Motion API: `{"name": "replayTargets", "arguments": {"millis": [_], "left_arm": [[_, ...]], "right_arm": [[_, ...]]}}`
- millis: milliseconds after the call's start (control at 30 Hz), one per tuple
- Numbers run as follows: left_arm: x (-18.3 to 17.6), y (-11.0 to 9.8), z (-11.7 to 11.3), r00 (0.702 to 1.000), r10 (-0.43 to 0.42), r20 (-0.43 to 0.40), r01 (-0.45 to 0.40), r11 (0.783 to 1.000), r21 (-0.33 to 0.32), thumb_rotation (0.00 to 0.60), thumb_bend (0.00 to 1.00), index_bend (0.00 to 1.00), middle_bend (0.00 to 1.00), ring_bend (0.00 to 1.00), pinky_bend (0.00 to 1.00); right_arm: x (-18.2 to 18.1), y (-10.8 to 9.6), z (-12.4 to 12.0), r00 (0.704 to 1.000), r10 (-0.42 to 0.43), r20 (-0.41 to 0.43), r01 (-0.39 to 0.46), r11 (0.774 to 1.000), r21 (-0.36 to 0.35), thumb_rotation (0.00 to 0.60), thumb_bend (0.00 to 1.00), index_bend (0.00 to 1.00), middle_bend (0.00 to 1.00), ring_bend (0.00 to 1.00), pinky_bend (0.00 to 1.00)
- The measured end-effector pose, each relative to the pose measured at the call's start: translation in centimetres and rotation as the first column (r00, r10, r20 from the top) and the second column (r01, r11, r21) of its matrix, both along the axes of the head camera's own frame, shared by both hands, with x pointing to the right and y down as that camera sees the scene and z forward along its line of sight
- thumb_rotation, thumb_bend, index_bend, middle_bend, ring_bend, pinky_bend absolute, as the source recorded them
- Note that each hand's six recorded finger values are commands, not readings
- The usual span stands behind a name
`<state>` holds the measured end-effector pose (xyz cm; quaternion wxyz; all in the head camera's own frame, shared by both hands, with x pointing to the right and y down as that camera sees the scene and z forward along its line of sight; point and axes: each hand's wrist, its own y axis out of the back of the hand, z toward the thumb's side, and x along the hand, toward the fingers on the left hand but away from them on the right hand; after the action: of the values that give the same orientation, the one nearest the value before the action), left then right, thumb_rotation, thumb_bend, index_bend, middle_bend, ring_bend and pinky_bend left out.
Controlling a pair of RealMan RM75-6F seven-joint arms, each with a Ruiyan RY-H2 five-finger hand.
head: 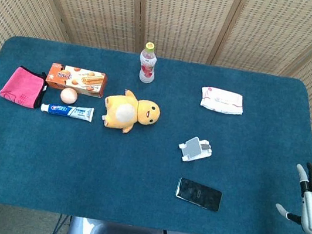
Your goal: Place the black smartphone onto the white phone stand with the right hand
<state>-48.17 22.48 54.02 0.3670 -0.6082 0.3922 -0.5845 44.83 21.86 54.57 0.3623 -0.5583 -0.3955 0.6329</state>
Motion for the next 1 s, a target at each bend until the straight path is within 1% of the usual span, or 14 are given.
{"name": "replayTargets", "arguments": {"millis": [100, 200, 333, 433, 500, 567, 667, 767, 1000], "left_arm": [[-0.1, 0.0, -0.1, 1.0, -0.002, -0.004, 0.002, 1.0, 0.001, 0.6, 0.0, 0.0, 0.0, 0.0, 0.0], [-0.1, 0.0, -0.1, 1.0, -0.006, -0.007, 0.006, 1.0, 0.001, 0.6, 0.0, 0.0, 0.0, 0.0, 0.0], [-0.3, 0.0, 0.0, 1.0, -0.008, -0.005, 0.008, 1.0, -0.001, 0.6, 0.0, 0.0, 0.0, 0.0, 0.0], [-0.4, -0.1, 0.1, 1.0, -0.011, -0.006, 0.011, 1.0, -0.011, 0.6, 0.0, 0.0, 0.0, 0.0, 0.0], [-0.4, -0.2, 0.1, 1.0, -0.016, -0.007, 0.016, 1.0, -0.011, 0.6, 0.0, 0.0, 0.0, 0.0, 0.0], [-0.4, -0.3, 0.1, 1.0, -0.021, -0.007, 0.021, 1.0, -0.012, 0.6, 0.0, 0.0, 0.0, 0.0, 0.0], [-0.6, -0.4, 0.2, 1.0, -0.023, -0.004, 0.022, 1.0, -0.021, 0.6, 0.0, 0.0, 0.0, 0.0, 0.0], [-0.7, -0.5, 0.4, 1.0, -0.024, -0.002, 0.023, 0.999, -0.031, 0.6, 0.0, 0.0, 0.0, 0.0, 0.0], [-0.9, -0.8, 0.7, 1.0, -0.027, -0.001, 0.027, 0.999, -0.047, 0.6, 0.0, 0.0, 0.0, 0.0, 0.0]], "right_arm": [[-0.2, 0.2, 0.3, 1.0, -0.01, -0.009, 0.01, 1.0, -0.025, 0.6, 0.0, 0.0, 0.0, 0.0, 0.0], [-0.8, 0.5, 0.7, 0.999, -0.033, 0.009, 0.033, 0.998, -0.059, 0.6, 0.0, 0.0, 0.0, 0.0, 0.0], [-2.8, 0.7, 1.5, 0.992, -0.088, 0.093, 0.098, 0.989, -0.109, 0.6, 0.0, 0.0, 0.0, 0.0, 0.0], [-5.1, 0.6, 2.6, 0.975, -0.156, 0.161, 0.182, 0.97, -0.159, 0.6, 0.0, 0.0, 0.01, 0.0, 0.04], [-6.9, 0.4, 3.5, 0.962, -0.199, 0.187, 0.232, 0.956, -0.181, 0.6, 0.0, 0.0, 0.06, 0.0, 0.07], [-8.6, 0.4, 4.5, 0.952, -0.216, 0.216, 0.261, 0.943, -0.209, 0.6, 0.0, 0.02, 0.09, 0.02, 0.1], [-10.5, 0.8, 5.8, 0.945, -0.197, 0.262, 0.267, 0.925, -0.27, 0.6, 0.0, 0.06, 0.11, 0.03, 0.11], [-12.0, 1.0, 6.6, 0.944, -0.2, 0.264, 0.277, 0.913, -0.3, 0.6, 0.0, 0.09, 0.12, 0.04, 0.11], [-14.9, 1.3, 8.7, 0.958, -0.203, 0.203, 0.265, 0.897, -0.354, 0.6, 0.0, 0.15, 0.17, 0.08, 0.15]]}}
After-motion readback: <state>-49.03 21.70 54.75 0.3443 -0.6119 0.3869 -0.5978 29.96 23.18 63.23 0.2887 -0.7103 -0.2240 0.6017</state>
